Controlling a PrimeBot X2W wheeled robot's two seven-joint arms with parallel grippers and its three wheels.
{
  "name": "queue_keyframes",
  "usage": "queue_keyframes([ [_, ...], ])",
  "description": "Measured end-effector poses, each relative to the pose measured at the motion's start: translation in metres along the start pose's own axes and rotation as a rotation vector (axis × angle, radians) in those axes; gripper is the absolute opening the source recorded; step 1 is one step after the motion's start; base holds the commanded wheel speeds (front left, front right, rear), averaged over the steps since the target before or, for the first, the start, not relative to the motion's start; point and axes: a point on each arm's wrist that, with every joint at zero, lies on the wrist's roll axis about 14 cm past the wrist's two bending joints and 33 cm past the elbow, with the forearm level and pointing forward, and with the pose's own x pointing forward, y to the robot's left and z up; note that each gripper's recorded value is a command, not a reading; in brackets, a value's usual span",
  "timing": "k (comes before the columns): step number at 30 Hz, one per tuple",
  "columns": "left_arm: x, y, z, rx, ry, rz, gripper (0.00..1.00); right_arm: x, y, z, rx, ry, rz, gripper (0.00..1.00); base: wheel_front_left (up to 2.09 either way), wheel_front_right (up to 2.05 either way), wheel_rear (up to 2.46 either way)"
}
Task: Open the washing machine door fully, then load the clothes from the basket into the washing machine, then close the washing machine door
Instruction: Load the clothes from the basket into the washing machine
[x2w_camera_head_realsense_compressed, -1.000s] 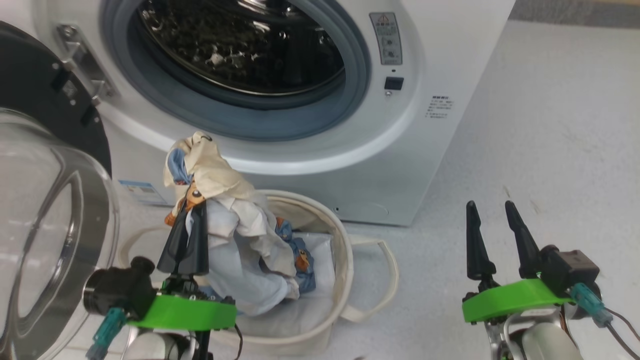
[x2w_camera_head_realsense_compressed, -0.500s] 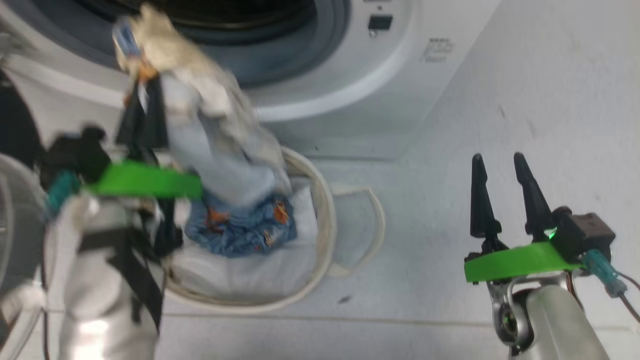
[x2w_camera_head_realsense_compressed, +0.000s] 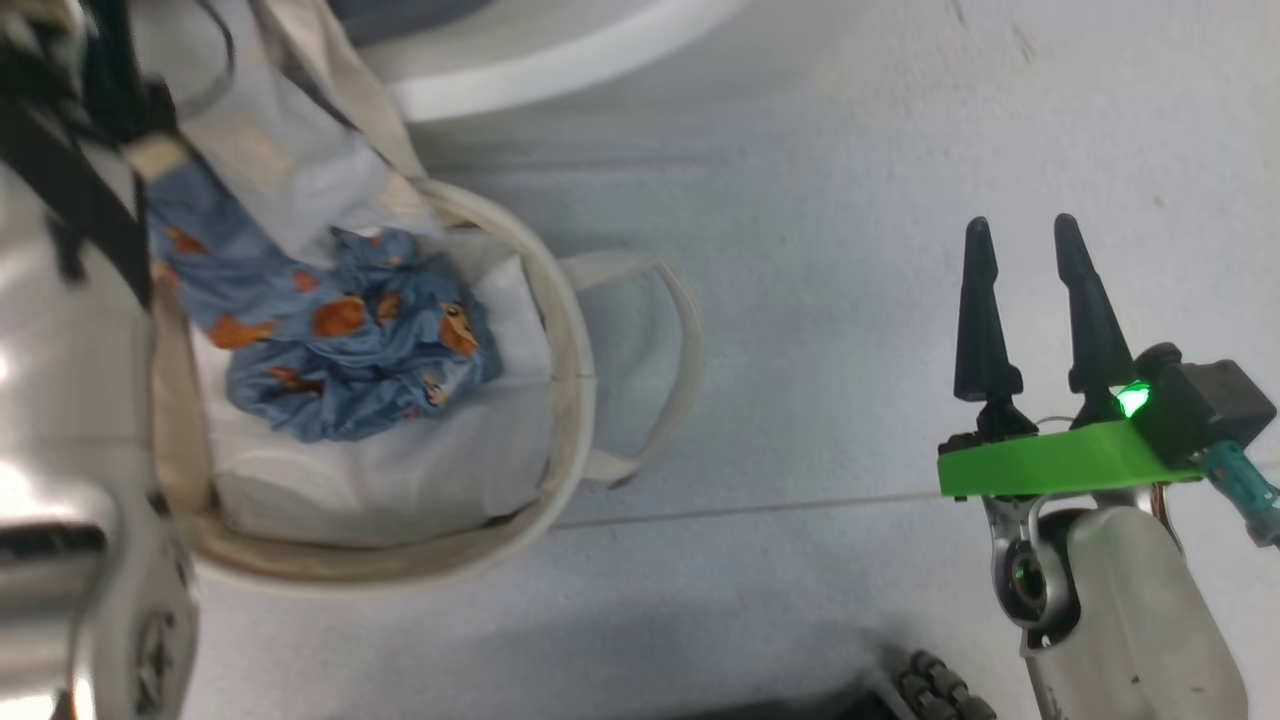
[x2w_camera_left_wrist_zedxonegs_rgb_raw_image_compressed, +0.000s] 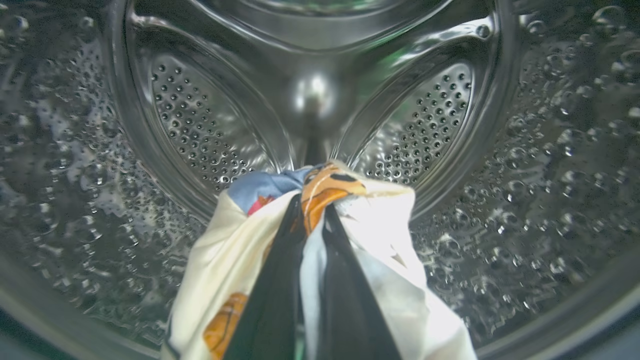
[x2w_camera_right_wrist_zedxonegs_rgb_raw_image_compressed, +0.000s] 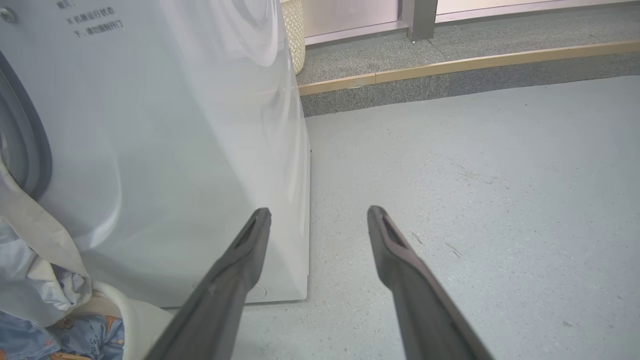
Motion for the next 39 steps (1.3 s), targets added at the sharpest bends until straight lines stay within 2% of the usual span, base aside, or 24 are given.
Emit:
queue_keyframes([
  [4, 0.029, -0.009, -0.007, -0.023, -0.001, 0.003, 0.0, 0.001, -0.014, -0.011, 0.009, 0.022, -0.036, 1.0, 0.0, 0.0, 0.0],
  [8, 0.051, -0.001, -0.011, -0.024, -0.004, 0.039, 0.0, 0.006, -0.022, -0.009, 0.014, 0.009, -0.052, 1.0, 0.0, 0.0, 0.0],
  [11, 0.065, 0.003, -0.012, 0.011, -0.016, 0.035, 0.0, 0.009, -0.029, -0.013, 0.012, 0.013, -0.065, 1.0, 0.0, 0.0, 0.0],
  [12, 0.068, 0.003, -0.014, 0.018, -0.017, 0.037, 0.77, 0.009, -0.033, -0.014, 0.007, 0.014, -0.074, 1.0, 0.0, 0.0, 0.0],
  [13, 0.068, 0.002, -0.02, 0.018, -0.009, 0.038, 1.0, 0.009, -0.036, -0.015, 0.003, 0.017, -0.084, 1.0, 0.0, 0.0, 0.0],
  [18, 0.062, 0.001, -0.04, 0.027, 0.043, 0.032, 1.0, 0.008, -0.039, -0.016, -0.002, 0.02, -0.089, 1.0, 0.0, 0.0, 0.0],
  [23, 0.053, 0.005, -0.033, 0.042, 0.035, 0.034, 1.0, 0.013, -0.03, -0.011, 0.0, 0.004, -0.064, 1.0, 0.0, 0.0, 0.0],
  [26, 0.041, 0.005, -0.026, 0.005, 0.024, 0.033, 1.0, 0.015, -0.021, -0.004, 0.006, -0.014, -0.041, 1.0, 0.0, 0.0, 0.0],
  [30, 0.013, 0.002, -0.029, 0.014, 0.051, 0.01, 1.0, 0.015, -0.01, 0.012, 0.013, -0.047, -0.016, 1.0, 0.0, 0.0, 0.0],
  [33, -0.022, 0.007, -0.03, 0.016, 0.085, 0.017, 1.0, 0.014, 0.007, 0.029, 0.023, -0.082, 0.025, 1.0, 0.0, 0.0, 0.0],
  [39, -0.081, 0.008, -0.019, 0.043, 0.105, 0.007, 1.0, 0.002, 0.018, 0.055, 0.035, -0.13, 0.04, 1.0, 0.0, 0.0, 0.0],
])
